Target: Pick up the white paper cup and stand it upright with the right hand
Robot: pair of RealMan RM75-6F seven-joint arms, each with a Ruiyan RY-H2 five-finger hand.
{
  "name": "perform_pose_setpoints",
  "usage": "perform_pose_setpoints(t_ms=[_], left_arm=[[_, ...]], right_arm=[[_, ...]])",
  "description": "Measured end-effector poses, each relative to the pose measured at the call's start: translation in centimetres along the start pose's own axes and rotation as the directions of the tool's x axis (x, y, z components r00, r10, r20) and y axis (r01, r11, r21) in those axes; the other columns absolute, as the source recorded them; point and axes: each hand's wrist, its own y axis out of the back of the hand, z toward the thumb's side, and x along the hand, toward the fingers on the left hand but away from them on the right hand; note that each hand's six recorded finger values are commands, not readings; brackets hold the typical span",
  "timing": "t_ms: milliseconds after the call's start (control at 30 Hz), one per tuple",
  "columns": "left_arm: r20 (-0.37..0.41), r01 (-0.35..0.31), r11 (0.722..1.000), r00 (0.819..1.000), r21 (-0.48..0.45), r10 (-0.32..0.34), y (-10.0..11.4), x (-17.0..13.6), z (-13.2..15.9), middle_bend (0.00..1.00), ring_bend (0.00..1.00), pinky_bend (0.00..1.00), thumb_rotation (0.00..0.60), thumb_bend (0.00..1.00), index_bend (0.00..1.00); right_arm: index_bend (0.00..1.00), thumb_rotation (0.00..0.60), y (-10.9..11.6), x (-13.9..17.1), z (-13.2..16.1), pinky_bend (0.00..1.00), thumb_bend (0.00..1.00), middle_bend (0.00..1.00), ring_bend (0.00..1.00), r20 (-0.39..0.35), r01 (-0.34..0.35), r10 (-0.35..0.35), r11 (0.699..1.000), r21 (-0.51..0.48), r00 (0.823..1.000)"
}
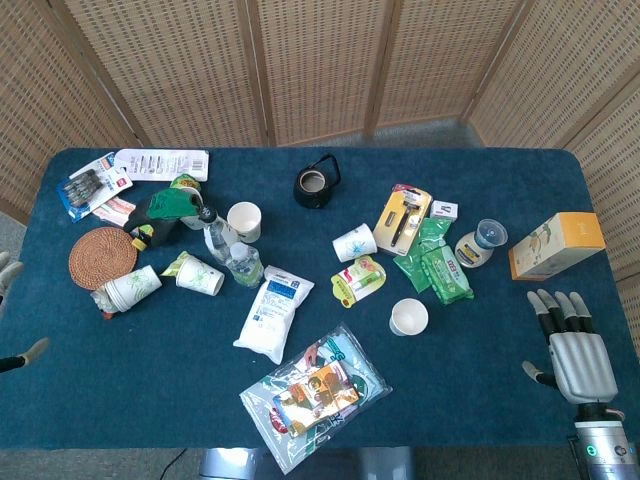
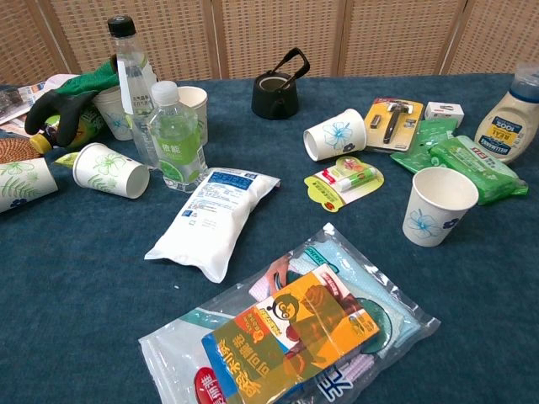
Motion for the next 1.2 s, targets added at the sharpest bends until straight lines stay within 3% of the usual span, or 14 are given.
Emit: perform_pose_setpoints(t_ms=[300, 533, 700, 800, 967, 1200], left_arm=[[0.002, 0.002, 1.0, 1.0, 0.009, -0.002, -0.2, -0.2, 0.1, 0.0, 0.0, 0.0, 0.6, 0.25, 0.0], [-0.004, 0.001, 1.0, 1.0, 0.008, -0.001, -0.2, -0.1, 0.0, 0.0, 0.0, 0.0, 0.6, 0.25, 0.0], [-0.006, 0.0, 1.0, 1.0, 0.007, 0.0, -0.1, -0.1, 0.0, 0.0, 0.0, 0.0, 0.6, 0.25, 0.0], [-0.008, -0.001, 1.0, 1.0, 0.006, 0.001, -0.1, -0.1, -0.1, 0.0, 0.0, 0.0, 0.6, 0.25, 0.0], [-0.011, 0.0, 1.0, 1.0, 0.005, 0.0, -0.1, -0.1, -0.2, 0.0, 0.0, 0.0, 0.6, 0.25, 0.0], [-0.012, 0.003, 1.0, 1.0, 0.009, -0.003, -0.2, -0.1, -0.2, 0.0, 0.0, 0.0, 0.6, 0.24, 0.0]], right_arm=[[0.0, 0.6, -0.1, -0.1, 0.4, 0.0, 0.0, 0.0, 0.0, -0.019, -0.001, 0.001, 1.0, -0.007, 1.0], [0.0, 0.6, -0.1, -0.4, 2.3, 0.0, 0.0, 0.0, 0.0, -0.086, 0.018, -0.02, 0.999, -0.03, 0.996], [0.0, 0.6, -0.5, -1.2, 5.2, 0.17, 0.03, 0.0, 0.0, -0.188, 0.04, -0.046, 0.999, -0.037, 0.981], [0.0, 0.6, -1.3, -1.8, 6.7, 0.22, 0.03, 0.0, 0.0, -0.231, 0.027, -0.035, 0.999, -0.037, 0.972], [0.0, 0.6, -2.8, -3.1, 9.2, 0.26, 0.04, 0.0, 0.0, -0.296, -0.003, 0.0, 1.0, -0.012, 0.955], [0.0, 0.6, -4.2, -4.9, 10.8, 0.27, 0.04, 0.0, 0.0, -0.318, -0.036, 0.045, 0.999, 0.033, 0.947]])
